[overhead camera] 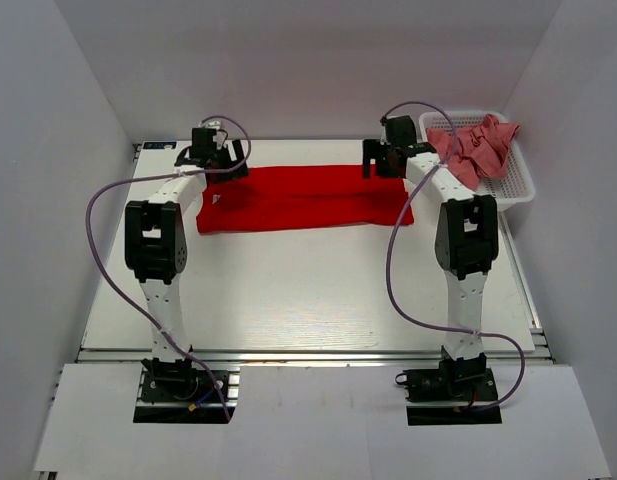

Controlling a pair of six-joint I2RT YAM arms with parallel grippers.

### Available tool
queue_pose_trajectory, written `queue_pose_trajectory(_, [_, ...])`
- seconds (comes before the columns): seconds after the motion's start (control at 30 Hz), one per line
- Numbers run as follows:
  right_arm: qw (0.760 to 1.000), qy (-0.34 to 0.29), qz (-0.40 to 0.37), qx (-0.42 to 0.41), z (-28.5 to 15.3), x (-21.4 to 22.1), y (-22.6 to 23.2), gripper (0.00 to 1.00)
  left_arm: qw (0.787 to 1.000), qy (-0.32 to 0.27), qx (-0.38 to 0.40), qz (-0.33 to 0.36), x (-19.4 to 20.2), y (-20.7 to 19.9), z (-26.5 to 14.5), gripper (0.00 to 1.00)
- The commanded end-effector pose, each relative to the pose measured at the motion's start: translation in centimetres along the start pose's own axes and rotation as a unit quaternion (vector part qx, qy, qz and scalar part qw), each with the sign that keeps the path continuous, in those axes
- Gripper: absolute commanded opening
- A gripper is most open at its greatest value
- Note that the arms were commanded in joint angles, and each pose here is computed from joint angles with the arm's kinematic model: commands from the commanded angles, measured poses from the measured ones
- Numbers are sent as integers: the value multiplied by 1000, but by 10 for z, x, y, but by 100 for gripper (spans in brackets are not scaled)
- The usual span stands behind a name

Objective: Fold and stack the t-shirts
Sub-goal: Fold the other side of the tshirt into a rectangle, then rotate the tshirt 90 degrees

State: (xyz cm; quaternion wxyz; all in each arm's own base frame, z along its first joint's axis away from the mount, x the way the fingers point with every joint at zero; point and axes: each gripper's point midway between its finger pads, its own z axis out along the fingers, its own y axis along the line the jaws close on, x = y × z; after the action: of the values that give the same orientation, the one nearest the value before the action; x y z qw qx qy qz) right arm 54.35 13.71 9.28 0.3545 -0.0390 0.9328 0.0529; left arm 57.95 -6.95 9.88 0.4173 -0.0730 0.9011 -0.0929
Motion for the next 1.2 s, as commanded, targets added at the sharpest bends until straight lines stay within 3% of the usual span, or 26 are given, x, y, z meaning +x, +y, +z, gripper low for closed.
queue_pose_trajectory(0.0, [998, -51, -18, -45, 0, -36, 22, 90, 996, 25, 85, -15, 21, -35, -27, 100])
queue_pose_trajectory(0.2, [997, -12, 15, -70, 42, -18, 32, 90, 990, 98, 81, -55, 75, -33, -16, 100])
queue_pose_trajectory(0.37, [995, 42, 30, -80, 53, 20, 32, 90, 991, 119, 32, -60, 86, -17, 2, 100])
queue_pose_trajectory(0.43, [993, 74, 37, -90, 43, 48, 35, 90, 990, 123, 13, -63, 90, 1, 20, 100])
queue_pose_trajectory(0.5, [989, 103, 45, -97, 28, 81, 36, 90, 993, 97, 22, -56, 61, -6, 37, 100])
queue_pose_trajectory(0.53, [990, 73, 41, -111, 14, 69, 44, 90, 992, 115, 6, -56, 63, 4, 43, 100])
queue_pose_trajectory(0.57, [985, 121, 40, -112, 0, 121, 42, 90, 993, 102, 10, -50, 47, 1, 63, 100])
queue_pose_trajectory(0.6, [982, 129, 35, -134, -10, 134, 55, 90, 994, 100, 12, -45, 45, 1, 72, 100])
queue_pose_trajectory(0.63, [984, 96, 27, -149, -39, 117, 64, 90, 994, 94, 28, -45, 41, -4, 81, 100])
queue_pose_trajectory(0.67, [978, 153, 28, -140, -43, 182, 56, 90, 996, 73, 43, -43, 25, -11, 87, 100])
queue_pose_trajectory(0.83, [931, 232, -1, -281, -129, 282, 139, 88, 989, 56, 127, -56, 44, -54, 126, 100])
queue_pose_trajectory(0.93, [906, 255, -59, -333, -172, 319, 178, 88, 978, 48, 196, -60, 51, -99, 135, 100])
queue_pose_trajectory(1.0, [893, 230, -104, -373, -190, 320, 201, 88, 975, 43, 211, -59, 59, -120, 142, 100])
queue_pose_trajectory(1.07, [865, 224, -159, -420, -206, 333, 226, 90, 971, 34, 231, -61, 57, -131, 145, 100])
queue_pose_trajectory(1.1, [859, 199, -170, -441, -210, 318, 243, 90, 969, 35, 237, -62, 63, -141, 147, 100])
queue_pose_trajectory(1.17, [820, 204, -207, -494, -228, 328, 269, 90, 970, 40, 232, -64, 72, -145, 149, 100])
